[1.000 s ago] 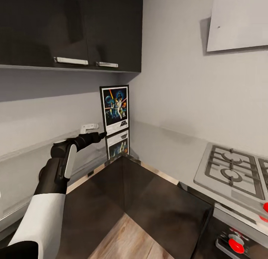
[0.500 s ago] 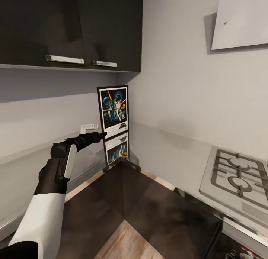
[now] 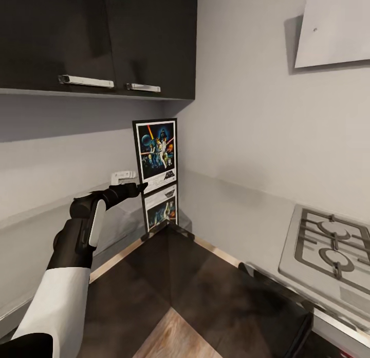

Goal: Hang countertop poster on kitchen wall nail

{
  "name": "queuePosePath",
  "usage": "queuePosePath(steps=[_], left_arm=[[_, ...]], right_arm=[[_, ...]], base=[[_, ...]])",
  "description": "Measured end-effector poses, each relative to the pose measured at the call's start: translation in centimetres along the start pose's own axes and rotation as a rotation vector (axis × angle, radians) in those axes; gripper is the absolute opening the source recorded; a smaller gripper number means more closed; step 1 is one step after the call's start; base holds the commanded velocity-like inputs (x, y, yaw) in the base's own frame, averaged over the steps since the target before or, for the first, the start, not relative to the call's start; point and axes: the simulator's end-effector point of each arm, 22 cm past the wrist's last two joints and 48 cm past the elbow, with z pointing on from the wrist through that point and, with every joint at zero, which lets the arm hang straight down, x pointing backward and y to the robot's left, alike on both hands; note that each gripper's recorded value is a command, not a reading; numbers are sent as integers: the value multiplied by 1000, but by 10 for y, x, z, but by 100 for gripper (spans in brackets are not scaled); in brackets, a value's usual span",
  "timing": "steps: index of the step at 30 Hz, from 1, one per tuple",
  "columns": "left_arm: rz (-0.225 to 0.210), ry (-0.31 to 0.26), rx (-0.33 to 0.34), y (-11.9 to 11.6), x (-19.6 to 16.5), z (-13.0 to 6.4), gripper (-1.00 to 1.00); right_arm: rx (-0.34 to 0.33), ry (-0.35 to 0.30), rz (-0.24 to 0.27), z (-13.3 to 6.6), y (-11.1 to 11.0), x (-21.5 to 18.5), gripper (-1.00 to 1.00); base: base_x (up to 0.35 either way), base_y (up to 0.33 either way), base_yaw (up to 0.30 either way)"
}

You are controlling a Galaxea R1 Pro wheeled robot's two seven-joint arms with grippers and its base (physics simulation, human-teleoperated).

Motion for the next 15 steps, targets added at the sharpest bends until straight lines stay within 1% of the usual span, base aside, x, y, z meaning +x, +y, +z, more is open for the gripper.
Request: queuePosePath(steps=[6, 15], left_arm=[[0, 0, 0, 0, 0, 0, 100], [4, -1, -11, 4, 0, 0, 100]], right_arm=[[0, 0, 0, 0, 0, 0, 100], [0, 1, 0, 0, 0, 1, 100]], base=[[142, 0, 0], [27, 0, 0]])
